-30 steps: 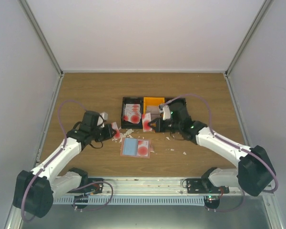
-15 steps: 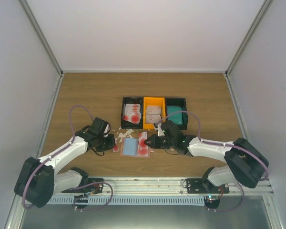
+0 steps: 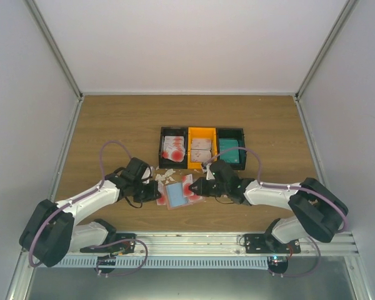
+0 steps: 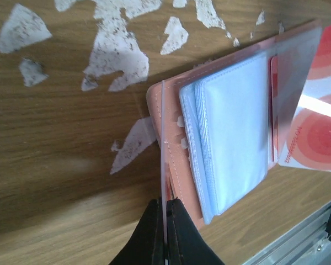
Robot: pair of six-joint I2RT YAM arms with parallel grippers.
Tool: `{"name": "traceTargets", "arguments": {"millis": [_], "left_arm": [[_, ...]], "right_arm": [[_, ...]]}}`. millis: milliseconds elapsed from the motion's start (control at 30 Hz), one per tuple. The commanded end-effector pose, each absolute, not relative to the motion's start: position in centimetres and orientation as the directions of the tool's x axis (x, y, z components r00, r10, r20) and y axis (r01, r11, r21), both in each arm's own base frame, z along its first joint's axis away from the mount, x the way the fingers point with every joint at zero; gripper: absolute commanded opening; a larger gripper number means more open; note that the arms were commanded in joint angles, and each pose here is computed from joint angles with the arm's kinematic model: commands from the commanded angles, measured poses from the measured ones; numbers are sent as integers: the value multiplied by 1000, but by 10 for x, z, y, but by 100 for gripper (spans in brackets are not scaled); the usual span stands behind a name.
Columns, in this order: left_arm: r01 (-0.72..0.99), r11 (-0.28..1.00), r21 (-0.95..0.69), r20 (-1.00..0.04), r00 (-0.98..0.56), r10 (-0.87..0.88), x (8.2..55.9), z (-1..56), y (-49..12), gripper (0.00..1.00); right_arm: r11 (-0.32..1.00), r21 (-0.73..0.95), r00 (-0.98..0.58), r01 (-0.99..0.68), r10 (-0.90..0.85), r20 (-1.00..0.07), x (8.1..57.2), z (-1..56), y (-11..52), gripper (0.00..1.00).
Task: Put the credit cards into the card holder
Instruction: Insert the credit card into the card holder.
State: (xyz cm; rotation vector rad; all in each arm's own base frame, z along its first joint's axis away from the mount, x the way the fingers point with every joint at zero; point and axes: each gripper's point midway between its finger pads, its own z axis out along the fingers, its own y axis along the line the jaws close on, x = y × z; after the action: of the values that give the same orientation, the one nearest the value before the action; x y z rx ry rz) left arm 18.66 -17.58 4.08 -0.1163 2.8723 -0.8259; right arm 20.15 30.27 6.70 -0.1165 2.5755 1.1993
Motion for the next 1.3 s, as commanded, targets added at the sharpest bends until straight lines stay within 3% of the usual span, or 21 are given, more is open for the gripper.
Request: {"name": "traceTargets", "arguments": {"millis": [0,500,1267], "left_arm": [[-19,837,-547,-116,-988,-99,180,37,-182,0],[-34,857,-514,-138,-983,-122,184,34,-176,0],[-42,853,-520,-122,-985,-123,179,28,-176,0]], "right_arm": [[678,713,-948,-177,77,-308,203,61,289,0],[585,751,-944,-307,-89,-316,201,60,284,0],[516,832,-979,-201,-94,-178,189,36,298,0]]}}
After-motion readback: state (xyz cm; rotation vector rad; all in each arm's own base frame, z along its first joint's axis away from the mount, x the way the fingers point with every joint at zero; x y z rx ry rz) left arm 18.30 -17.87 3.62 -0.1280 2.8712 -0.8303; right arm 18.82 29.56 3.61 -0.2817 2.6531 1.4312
